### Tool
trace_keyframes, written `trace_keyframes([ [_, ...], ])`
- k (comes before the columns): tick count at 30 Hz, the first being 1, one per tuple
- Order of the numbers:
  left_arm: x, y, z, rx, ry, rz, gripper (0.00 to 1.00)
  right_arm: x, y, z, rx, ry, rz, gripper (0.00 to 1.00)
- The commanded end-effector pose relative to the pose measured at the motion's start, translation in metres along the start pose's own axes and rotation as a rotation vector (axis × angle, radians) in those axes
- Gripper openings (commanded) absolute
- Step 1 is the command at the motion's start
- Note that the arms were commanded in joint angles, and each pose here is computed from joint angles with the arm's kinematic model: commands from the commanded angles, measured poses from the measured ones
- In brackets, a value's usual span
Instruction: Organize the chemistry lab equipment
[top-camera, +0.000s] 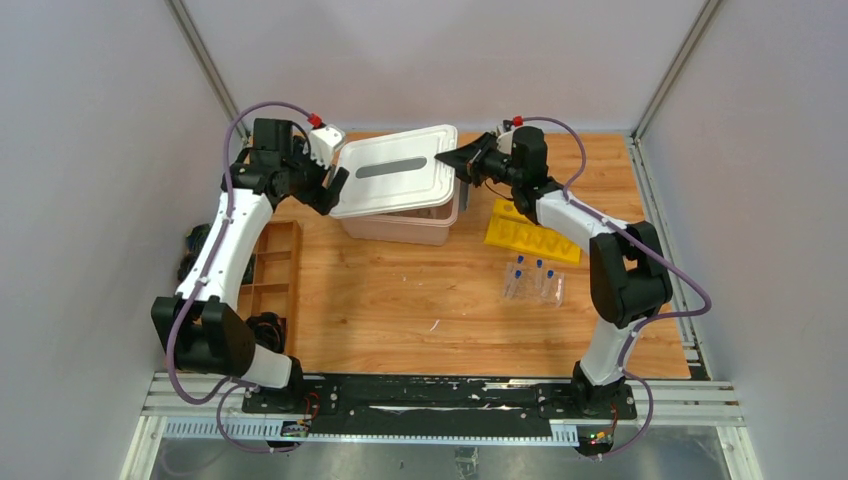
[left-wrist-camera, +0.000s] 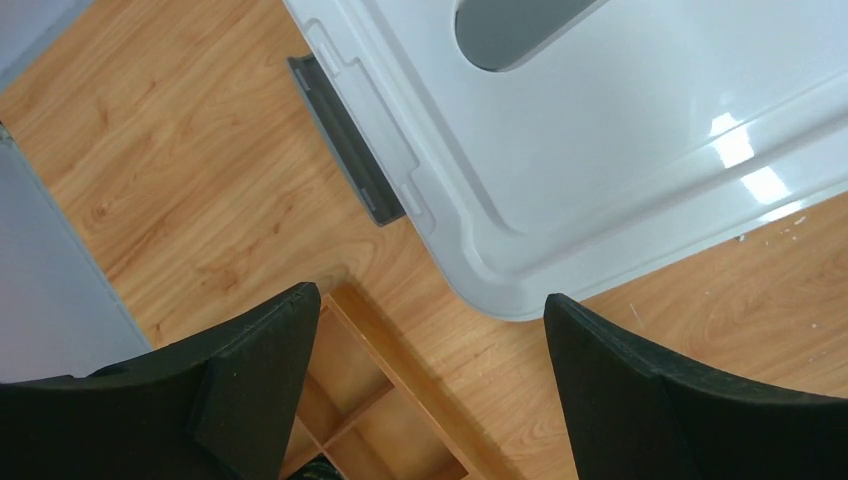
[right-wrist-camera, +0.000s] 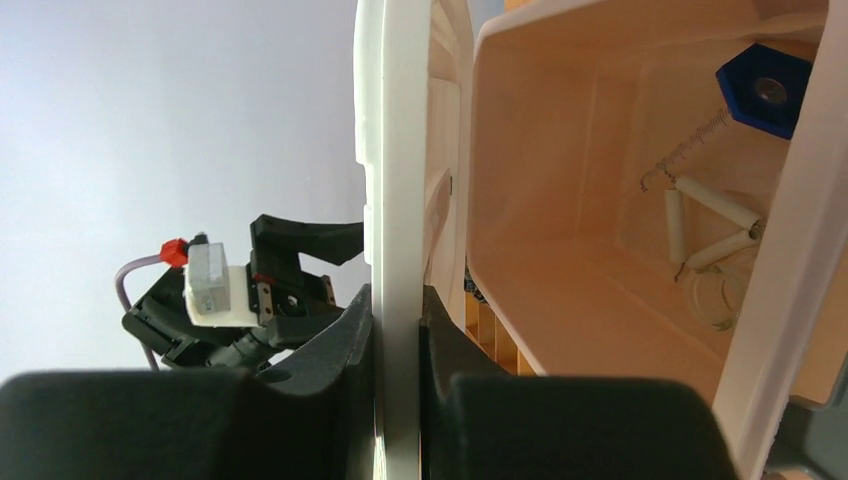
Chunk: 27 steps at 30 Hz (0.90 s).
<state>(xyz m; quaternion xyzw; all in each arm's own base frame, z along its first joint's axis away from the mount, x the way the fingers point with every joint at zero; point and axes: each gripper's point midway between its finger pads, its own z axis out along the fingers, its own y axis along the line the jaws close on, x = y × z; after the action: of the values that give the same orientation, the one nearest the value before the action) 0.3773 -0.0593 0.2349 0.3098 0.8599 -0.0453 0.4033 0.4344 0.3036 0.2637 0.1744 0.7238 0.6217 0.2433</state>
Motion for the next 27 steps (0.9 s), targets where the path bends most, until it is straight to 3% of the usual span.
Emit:
trace_keyframes([
  [1,0.003,0.015,0.019,-0.059,-0.018,-0.001,0.87,-0.003,-0.016,-0.003,0.007,0.011,-0.048,0.12],
  [7,0.009,0.015,0.029,-0.057,-0.012,0.005,0.86,-0.009,-0.036,-0.005,0.059,0.023,-0.060,0.19],
  [18,0.009,0.017,0.045,-0.053,-0.024,-0.042,0.77,-0.015,-0.078,-0.015,0.292,0.034,-0.151,0.52],
  [27,0.007,0.019,0.045,-0.068,-0.041,-0.035,0.76,-0.023,-0.086,-0.027,0.436,0.050,-0.249,0.62],
])
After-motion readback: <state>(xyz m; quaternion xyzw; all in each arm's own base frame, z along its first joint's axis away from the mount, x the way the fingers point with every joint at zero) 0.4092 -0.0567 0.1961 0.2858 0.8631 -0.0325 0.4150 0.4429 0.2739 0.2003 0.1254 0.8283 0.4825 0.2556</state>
